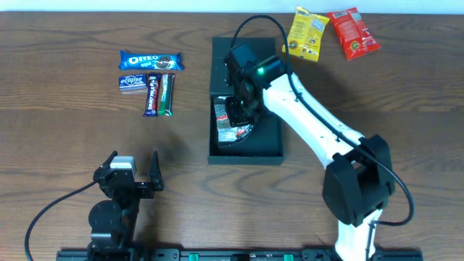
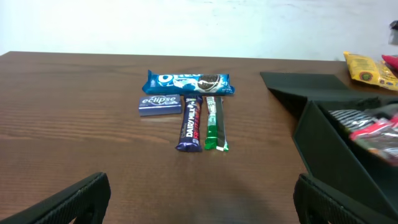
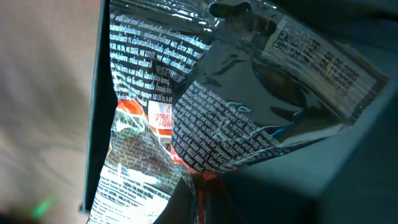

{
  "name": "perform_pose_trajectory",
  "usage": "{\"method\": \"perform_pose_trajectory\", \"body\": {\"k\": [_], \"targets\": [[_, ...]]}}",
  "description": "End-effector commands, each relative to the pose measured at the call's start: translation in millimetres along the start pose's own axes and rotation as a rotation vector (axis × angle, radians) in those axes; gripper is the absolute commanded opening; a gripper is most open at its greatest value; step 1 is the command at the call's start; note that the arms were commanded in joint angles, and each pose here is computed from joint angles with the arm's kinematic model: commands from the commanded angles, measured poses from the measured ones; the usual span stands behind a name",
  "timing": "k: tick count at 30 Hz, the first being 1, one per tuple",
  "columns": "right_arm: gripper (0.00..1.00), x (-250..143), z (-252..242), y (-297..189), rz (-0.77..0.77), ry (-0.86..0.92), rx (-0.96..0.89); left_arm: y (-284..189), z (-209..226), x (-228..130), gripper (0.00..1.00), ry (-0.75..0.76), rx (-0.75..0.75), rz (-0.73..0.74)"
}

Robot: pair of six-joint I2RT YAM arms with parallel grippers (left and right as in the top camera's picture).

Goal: Pack container
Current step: 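Lower the black packs into the box and open the right gripper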

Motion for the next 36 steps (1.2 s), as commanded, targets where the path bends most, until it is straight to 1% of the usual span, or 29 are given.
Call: {"method": "perform_pose_trajectory", "body": {"k": [1, 5, 13, 14, 15, 16, 17, 21, 23, 25, 26, 27, 28, 29, 30, 33, 36], "targets": [[0.01, 0, 7, -6, -0.045, 0.064, 0.007, 3, 4, -12, 0.96, 0.004, 0.010, 0.029], [0.01, 4, 6, 7, -0.083, 0.072, 0.013, 3, 4, -12, 0.95, 0.004, 0.010, 0.029], [0.01, -2, 7, 25, -0.079, 0.081, 0.035, 3, 4, -12, 0.95, 0.004, 0.010, 0.029], [0.06, -3, 8, 26, -0.077, 0.080, 0.041, 3, 4, -12, 0.95, 0.004, 0.010, 0.029], [0.24, -3, 9, 26, -0.076, 0.079, 0.046, 3, 4, -12, 0.95, 0.004, 0.010, 0.029], [0.46, -3, 9, 26, -0.073, 0.078, 0.050, 3, 4, -12, 0.95, 0.004, 0.010, 0.029], [0.54, -4, 10, 25, -0.071, 0.078, 0.052, 3, 4, -12, 0.95, 0.004, 0.010, 0.029], [0.71, -2, 10, 18, -0.079, 0.068, 0.051, 3, 4, -12, 0.95, 0.004, 0.010, 0.029], [0.73, 1, 11, 11, -0.098, 0.050, 0.053, 3, 4, -12, 0.95, 0.004, 0.010, 0.029], [0.73, 3, 12, 1, -0.126, 0.026, 0.051, 3, 4, -12, 0.95, 0.004, 0.010, 0.029], [0.71, 4, 11, -2, -0.135, 0.015, 0.041, 3, 4, -12, 0.95, 0.004, 0.010, 0.029], [0.63, 4, 9, -6, -0.146, 0.004, 0.025, 3, 4, -12, 0.95, 0.004, 0.010, 0.029], [0.40, 4, 8, -7, -0.149, -0.010, 0.012, 3, 4, -12, 0.95, 0.004, 0.010, 0.029], [0.12, 4, 8, -7, -0.147, -0.029, 0.012, 3, 4, -12, 0.95, 0.004, 0.010, 0.029], [0.01, 3, 8, -6, -0.141, -0.039, 0.012, 3, 4, -12, 0.95, 0.004, 0.010, 0.029], [0.01, -5, 7, 4, -0.105, -0.084, 0.005, 3, 4, -12, 0.95, 0.004, 0.010, 0.029], [0.01, -16, 4, 19, -0.052, -0.084, -0.002, 3, 4, -12, 0.95, 0.004, 0.010, 0.029]]}}
Point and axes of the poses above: each gripper's point midway between its finger pads, its own y axis out along the fingers, its own z axis along the line the jaws close on, x = y × z, the point moved 3 cm from there along -y, back along the fingers, and after that the axes turned 12 degrees about -y, right-handed, at the moved point
